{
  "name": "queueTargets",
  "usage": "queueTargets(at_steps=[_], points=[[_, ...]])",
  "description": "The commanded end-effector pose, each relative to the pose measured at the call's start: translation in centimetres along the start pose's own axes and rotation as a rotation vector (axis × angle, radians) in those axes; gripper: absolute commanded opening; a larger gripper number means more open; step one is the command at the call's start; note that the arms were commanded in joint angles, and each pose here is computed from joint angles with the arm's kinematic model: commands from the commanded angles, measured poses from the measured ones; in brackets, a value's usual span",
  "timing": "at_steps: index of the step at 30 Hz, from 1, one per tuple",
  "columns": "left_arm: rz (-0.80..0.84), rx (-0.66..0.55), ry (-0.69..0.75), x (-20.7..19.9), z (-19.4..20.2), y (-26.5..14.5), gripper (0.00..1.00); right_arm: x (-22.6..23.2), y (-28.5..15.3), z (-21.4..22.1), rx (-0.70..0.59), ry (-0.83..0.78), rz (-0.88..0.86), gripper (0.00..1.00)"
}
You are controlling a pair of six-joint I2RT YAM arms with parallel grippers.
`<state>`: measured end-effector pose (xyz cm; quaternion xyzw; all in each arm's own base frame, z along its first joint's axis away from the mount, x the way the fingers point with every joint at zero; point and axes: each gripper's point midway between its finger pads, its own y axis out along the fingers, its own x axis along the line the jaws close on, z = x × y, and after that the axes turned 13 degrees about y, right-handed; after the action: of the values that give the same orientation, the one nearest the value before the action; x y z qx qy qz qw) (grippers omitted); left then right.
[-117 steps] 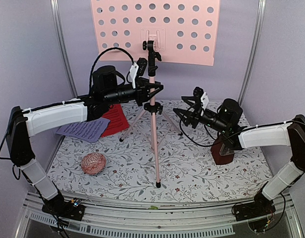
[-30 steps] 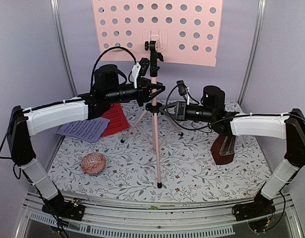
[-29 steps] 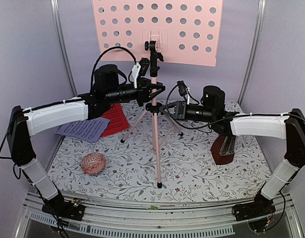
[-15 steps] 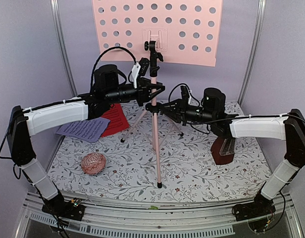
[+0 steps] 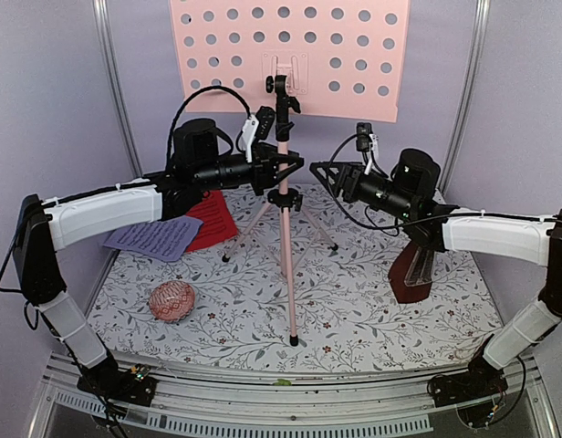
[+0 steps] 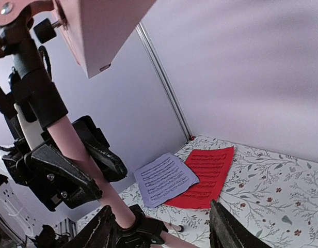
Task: Set up the instrument practice props
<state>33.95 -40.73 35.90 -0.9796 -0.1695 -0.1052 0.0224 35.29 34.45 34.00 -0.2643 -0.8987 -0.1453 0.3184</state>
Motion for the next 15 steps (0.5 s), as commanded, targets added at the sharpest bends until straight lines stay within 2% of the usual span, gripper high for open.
queueTargets(at_steps=[1,8,11,15], points=[[0.044,0.061,-0.028,-0.8,1.7,-0.2,0.0,1.8,-1.3,-1.1,-0.067,-0.396,-0.051,0.62],[0.047,0.057,-0.035,-0.9,1.5,-0.2,0.0,3.0,-3.1,1.1,-0.09,-0.922,-0.148,0.64],[0.049,0.056,-0.037,-0.9,1.4,-0.2,0.0,2.6,-3.0,2.5,-0.08,-1.11,-0.134,0.64],[0.051,0.056,-0.043,-0.9,1.5,-0.1,0.0,1.1,-2.1,4.2,-0.063,-1.478,-0.058,0.65]])
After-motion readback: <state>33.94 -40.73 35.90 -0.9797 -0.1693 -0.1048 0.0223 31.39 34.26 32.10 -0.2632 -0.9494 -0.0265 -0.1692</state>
